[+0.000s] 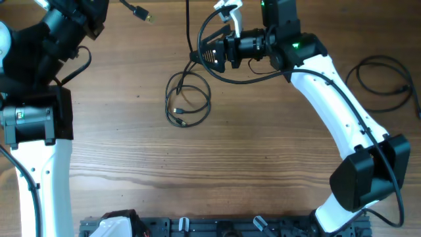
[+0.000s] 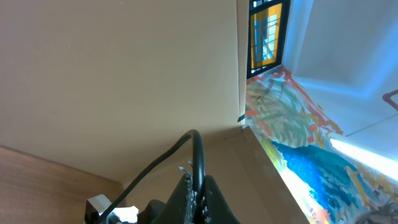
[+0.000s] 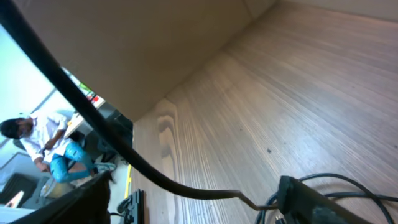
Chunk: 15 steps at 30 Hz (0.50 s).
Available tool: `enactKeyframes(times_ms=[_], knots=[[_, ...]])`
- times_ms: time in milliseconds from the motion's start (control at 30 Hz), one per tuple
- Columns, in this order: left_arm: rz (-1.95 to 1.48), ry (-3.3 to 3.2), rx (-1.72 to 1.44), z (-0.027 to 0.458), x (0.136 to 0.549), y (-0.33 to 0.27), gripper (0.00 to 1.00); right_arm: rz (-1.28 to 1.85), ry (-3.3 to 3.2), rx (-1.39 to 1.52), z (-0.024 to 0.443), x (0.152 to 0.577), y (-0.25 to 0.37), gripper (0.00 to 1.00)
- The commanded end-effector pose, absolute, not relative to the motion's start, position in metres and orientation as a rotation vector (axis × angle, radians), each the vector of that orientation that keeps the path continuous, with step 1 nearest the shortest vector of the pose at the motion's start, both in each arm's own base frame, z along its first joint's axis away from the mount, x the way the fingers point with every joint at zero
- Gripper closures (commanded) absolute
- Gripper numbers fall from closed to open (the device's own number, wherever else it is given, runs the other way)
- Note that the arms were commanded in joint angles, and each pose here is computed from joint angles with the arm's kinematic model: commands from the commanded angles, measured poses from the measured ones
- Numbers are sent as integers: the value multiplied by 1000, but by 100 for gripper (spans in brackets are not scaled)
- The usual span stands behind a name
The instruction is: Untangle cables
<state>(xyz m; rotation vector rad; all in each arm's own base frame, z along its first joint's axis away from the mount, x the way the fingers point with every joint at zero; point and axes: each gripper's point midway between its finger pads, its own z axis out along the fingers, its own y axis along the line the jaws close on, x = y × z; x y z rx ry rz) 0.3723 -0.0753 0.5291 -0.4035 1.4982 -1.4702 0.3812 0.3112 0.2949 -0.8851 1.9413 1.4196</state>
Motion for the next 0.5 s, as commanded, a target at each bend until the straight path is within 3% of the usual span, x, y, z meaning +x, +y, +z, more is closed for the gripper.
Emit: enactKeyframes(times_ms=[0, 133, 367, 467], knots=[[-1462, 1473, -413, 536, 370, -71, 96, 1463, 1903, -952, 291, 372, 324, 21], [-1463, 1484, -426, 532, 371, -71, 96, 1442, 1924, -958, 276, 375, 339, 39], [-1247, 1629, -620, 475, 390, -49, 96, 1249, 2098, -733, 259, 404, 331, 95], [-1038, 1737, -749, 429, 398, -28, 90, 1114, 2208, -596, 252, 412, 314, 96]])
